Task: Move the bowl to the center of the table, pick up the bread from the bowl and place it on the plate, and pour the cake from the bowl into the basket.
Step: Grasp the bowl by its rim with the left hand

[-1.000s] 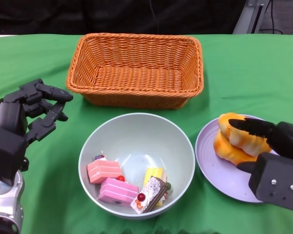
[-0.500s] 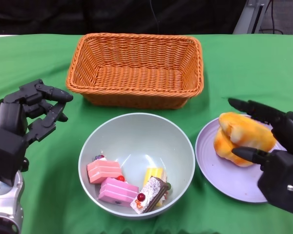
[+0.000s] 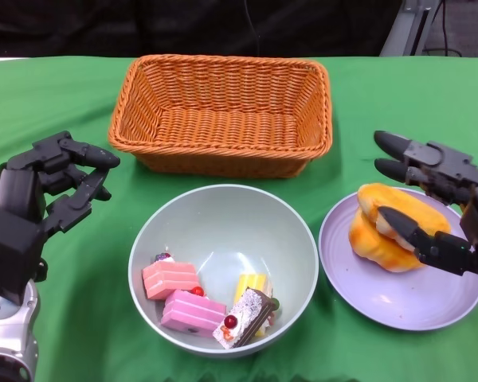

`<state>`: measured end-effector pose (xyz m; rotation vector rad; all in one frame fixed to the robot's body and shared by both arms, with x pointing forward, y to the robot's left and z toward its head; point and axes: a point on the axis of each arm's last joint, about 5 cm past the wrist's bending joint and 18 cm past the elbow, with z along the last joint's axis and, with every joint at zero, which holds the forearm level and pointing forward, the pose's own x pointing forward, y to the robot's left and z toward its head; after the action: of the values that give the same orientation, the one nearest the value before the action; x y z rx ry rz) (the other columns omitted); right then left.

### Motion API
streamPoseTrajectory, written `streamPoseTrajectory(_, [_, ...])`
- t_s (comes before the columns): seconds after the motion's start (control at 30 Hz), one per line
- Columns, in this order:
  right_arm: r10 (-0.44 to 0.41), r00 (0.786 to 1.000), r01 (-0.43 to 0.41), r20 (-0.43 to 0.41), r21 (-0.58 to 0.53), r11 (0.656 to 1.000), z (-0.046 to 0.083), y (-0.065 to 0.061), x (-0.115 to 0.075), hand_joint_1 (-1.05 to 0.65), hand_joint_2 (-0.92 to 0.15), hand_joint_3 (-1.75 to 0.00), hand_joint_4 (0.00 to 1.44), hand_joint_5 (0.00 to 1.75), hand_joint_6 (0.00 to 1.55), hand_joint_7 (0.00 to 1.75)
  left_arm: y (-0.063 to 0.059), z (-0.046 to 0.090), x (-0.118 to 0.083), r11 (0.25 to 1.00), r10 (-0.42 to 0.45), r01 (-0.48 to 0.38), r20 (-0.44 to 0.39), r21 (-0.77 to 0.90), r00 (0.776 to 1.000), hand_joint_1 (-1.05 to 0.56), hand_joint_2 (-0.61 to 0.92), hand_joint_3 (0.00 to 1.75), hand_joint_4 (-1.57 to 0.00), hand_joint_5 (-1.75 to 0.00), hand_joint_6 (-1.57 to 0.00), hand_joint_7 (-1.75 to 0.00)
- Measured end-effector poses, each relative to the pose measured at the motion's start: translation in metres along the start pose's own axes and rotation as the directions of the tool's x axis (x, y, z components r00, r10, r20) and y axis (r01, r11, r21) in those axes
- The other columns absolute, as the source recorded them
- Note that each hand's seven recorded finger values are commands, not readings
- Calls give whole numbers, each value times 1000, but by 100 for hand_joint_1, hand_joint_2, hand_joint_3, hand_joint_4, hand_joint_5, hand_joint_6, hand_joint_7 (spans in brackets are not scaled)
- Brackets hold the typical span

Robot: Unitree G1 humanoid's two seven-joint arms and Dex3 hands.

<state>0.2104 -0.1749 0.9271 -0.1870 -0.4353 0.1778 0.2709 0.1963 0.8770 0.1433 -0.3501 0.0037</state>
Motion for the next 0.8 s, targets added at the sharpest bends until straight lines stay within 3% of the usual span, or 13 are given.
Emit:
streamPoseTrajectory(0.13, [-45,998,41,50,79,996,-12,3,2,-13,-40,-114,69,127,68,86,-1,0,0,1000,-6,6,5,3,1000,-13,91,38,-85,-131,-92,-86])
streamPoseTrajectory(0.27, [-77,993,67,92,107,992,-20,6,3,-7,-44,-112,76,142,76,106,-1,0,0,1000,-10,10,9,4,1000,-15,90,38,-85,-131,-91,-85])
streamPoseTrajectory(0.43, [-93,988,77,125,125,989,-25,11,3,-8,-49,-104,76,152,77,116,-1,1,0,1000,-12,12,19,6,1000,-16,90,37,-86,-129,-92,-85])
streamPoseTrajectory(0.6, [-121,985,98,119,185,978,-25,20,4,-1,-51,-110,72,164,70,129,3,5,-1,997,-76,78,78,-26,994,-29,92,12,-83,-83,-97,-34])
streamPoseTrajectory(0.67, [-127,984,102,122,197,975,-24,23,4,0,-51,-111,72,165,69,130,6,8,-2,994,-100,106,128,-39,987,-36,92,8,-79,-66,-93,-16])
streamPoseTrajectory(0.8, [-134,983,106,125,207,973,-24,24,4,-1,-51,-111,70,167,67,133,14,15,-7,982,-177,188,239,-25,955,-43,92,10,-74,-34,-84,-2])
